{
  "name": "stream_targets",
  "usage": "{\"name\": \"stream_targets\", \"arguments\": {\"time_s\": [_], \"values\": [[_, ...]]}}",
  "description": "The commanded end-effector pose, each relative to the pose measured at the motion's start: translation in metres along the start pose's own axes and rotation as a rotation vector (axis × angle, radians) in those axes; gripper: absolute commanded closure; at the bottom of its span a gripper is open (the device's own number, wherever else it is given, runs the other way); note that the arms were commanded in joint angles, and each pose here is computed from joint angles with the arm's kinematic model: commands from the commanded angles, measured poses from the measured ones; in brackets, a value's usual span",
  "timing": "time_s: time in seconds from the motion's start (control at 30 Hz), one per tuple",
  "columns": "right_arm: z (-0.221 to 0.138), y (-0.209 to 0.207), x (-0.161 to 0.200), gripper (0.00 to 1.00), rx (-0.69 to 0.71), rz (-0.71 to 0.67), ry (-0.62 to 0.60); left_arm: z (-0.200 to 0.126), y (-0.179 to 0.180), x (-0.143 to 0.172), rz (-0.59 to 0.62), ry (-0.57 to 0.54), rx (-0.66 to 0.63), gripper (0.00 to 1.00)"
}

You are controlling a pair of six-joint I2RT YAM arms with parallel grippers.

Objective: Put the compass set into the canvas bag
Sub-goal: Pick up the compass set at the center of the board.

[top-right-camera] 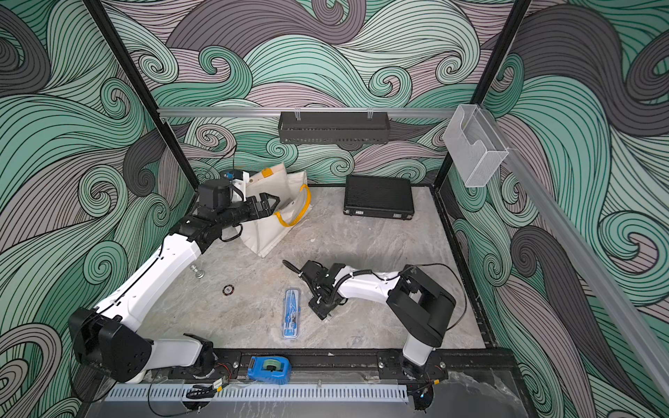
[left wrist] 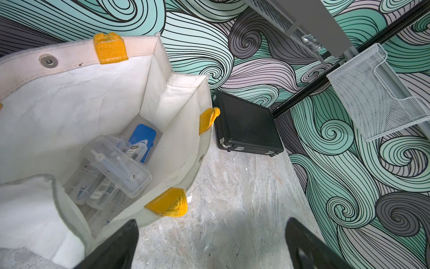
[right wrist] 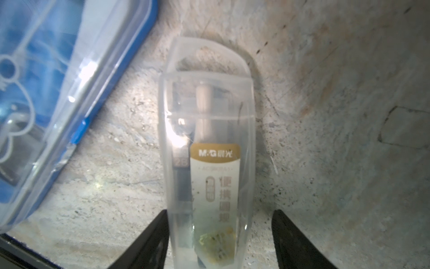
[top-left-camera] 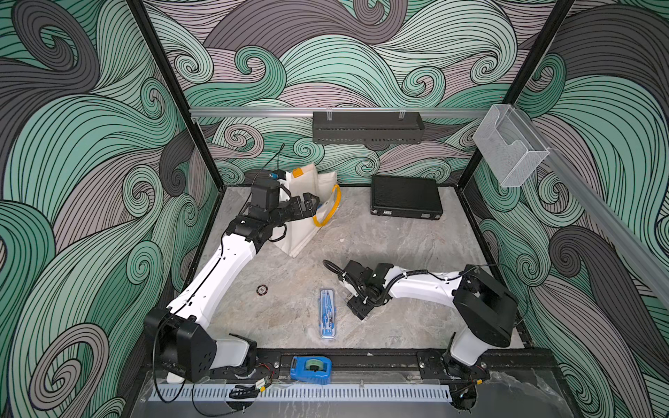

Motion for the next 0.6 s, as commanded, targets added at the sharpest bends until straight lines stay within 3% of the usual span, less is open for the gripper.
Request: {"name": "stream_targets", "arguments": {"time_s": [0.0, 0.1, 0.33, 0.57], "values": [[0.008, 0.001, 0.003, 0.36, 0.01, -0.01, 0.015, -0.009, -0.011, -0.003, 0.003, -0.02, 0.039, 0.01], [0.009, -0.002, 0.003, 0.48, 0.033, -0.008, 0.002, -0.009, -0.011, -0.003, 0.004, -0.021, 0.039, 0.01], [-0.004, -0.016, -0.005, 0.54, 0.083, 0.042, -0.058, -0.008, -0.013, 0.0, 0.001, -0.005, 0.059, 0.01], [-0.067, -0.054, -0.037, 0.56, 0.12, 0.163, -0.287, 0.0, -0.026, 0.015, -0.009, 0.089, 0.147, 0.01]]}}
Point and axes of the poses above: each gripper's point midway between its finger pads, its own z axis out along the fingers, its own y axis along the line the jaws close on, x = y × z, the point moved 2 cm from there along -z, back along the fingers, and after that the axes turned 14 degrees about -z, right-handed, at the moved point
